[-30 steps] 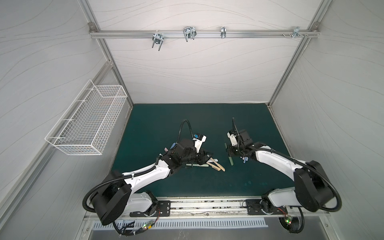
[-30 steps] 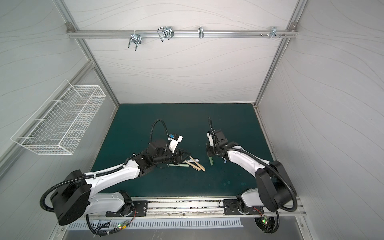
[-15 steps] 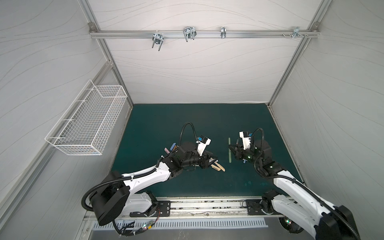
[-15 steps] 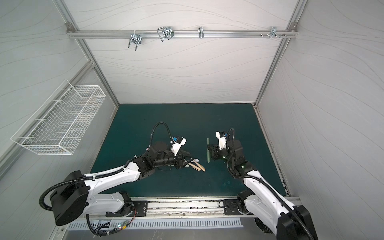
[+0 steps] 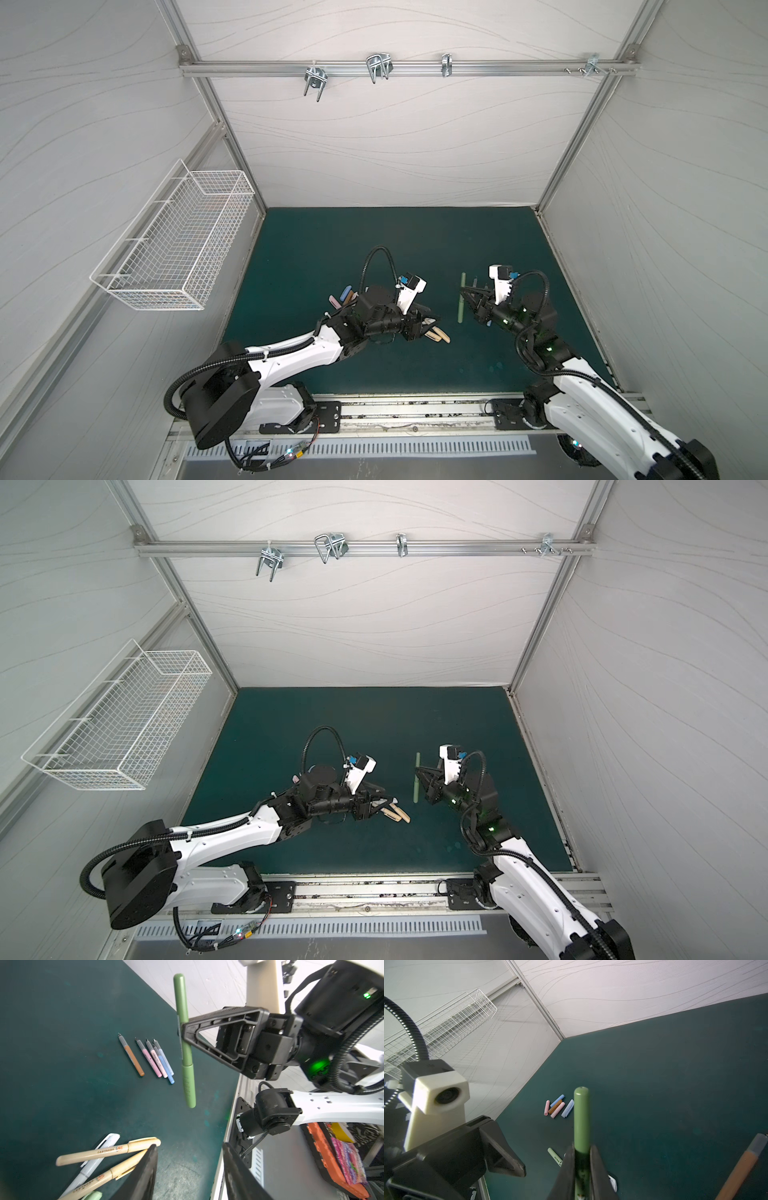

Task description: Open the pen caps

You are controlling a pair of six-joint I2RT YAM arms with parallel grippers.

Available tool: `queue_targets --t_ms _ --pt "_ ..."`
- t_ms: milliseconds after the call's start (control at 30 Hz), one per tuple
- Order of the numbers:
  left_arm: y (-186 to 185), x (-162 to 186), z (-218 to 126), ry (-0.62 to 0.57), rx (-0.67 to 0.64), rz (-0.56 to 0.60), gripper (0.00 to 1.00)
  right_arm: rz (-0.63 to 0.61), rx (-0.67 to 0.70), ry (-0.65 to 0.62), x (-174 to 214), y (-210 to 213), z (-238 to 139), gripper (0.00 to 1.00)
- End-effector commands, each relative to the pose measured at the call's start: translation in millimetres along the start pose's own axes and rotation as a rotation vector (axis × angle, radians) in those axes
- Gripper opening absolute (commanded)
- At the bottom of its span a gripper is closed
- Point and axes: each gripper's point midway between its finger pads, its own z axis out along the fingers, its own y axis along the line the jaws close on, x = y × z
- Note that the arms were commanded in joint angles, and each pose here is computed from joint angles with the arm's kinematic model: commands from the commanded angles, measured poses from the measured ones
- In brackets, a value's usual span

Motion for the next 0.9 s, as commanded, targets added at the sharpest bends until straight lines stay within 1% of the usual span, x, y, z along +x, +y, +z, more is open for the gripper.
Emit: queue_targets --t_ms 0,300,467,700,867 --pt "-21 -17 -4 -0.071 0.084 0.024 0.51 -0.003 -0.081 -0.049 -15 17 -2 0.12" --pt "-25 -6 9 -0.033 0.113 0.034 0.51 -0.018 -0.173 -0.121 -21 34 -12 0.14" --pt "-34 2 17 -0.003 0.13 0.066 0.51 -0.037 -0.216 -0.147 -21 45 -15 0.15" --pt "-34 5 23 -0.004 0.091 0.094 0.49 -0.046 -0.294 -0.129 -15 64 -12 0.16" --pt "-34 4 25 -0.038 0.083 0.109 0.48 -0.028 -0.342 -0.107 -10 73 -8 0.16"
